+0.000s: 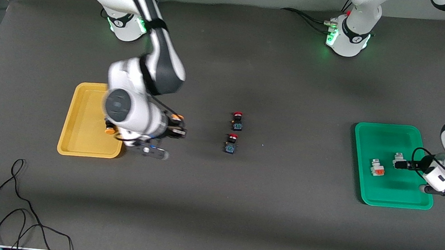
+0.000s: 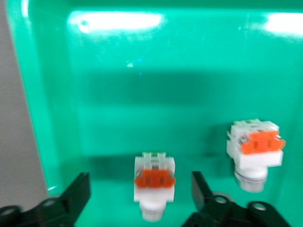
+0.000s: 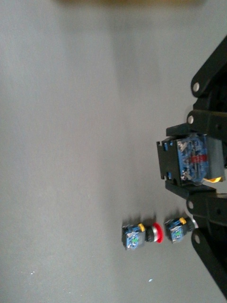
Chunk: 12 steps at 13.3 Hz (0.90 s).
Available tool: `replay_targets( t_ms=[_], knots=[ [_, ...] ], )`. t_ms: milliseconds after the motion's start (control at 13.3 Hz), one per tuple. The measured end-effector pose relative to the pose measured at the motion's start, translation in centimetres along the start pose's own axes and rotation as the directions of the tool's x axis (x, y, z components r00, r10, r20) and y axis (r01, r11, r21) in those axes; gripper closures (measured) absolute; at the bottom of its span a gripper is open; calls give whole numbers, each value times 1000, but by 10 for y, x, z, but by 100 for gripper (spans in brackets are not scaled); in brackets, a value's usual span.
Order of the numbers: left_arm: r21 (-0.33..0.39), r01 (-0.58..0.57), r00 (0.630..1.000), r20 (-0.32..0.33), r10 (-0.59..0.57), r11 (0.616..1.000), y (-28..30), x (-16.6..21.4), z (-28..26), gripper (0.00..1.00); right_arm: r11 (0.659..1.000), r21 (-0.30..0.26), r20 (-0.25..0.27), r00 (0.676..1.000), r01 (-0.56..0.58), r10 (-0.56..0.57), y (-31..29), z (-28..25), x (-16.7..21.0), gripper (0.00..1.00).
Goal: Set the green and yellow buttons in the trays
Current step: 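Release the white button in the green tray while the right gripper lifts, then carry the button to the yellow tray while the left gripper withdraws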
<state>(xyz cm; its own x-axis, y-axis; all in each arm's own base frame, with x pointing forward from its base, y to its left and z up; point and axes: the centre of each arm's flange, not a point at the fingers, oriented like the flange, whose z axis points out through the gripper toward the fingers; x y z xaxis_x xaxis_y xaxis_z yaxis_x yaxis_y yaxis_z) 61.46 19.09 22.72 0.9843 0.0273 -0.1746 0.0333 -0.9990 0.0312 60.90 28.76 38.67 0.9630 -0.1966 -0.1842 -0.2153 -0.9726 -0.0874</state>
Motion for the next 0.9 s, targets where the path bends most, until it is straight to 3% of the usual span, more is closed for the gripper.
replay_targets(
  t_ms=[225, 449, 674, 899],
  knots=[
    [26, -20, 1000, -9, 20, 999, 10, -11, -100, 0, 998, -9, 21, 998, 62, -62, 74, -65, 13, 58],
    [82, -82, 995, -45, 86, 993, 58, -52, -220, 0, 989, -20, 20, 989, 149, -148, 155, -98, 31, 58],
    [126, -152, 983, -84, 163, 980, 119, -96, -295, 0, 972, -49, 34, 973, 231, -230, 214, -92, 46, 58],
    [149, -201, 970, -108, 218, 968, 156, -112, -318, 0, 952, -88, 20, 956, 294, -294, 275, -59, 73, 58]
  ],
)
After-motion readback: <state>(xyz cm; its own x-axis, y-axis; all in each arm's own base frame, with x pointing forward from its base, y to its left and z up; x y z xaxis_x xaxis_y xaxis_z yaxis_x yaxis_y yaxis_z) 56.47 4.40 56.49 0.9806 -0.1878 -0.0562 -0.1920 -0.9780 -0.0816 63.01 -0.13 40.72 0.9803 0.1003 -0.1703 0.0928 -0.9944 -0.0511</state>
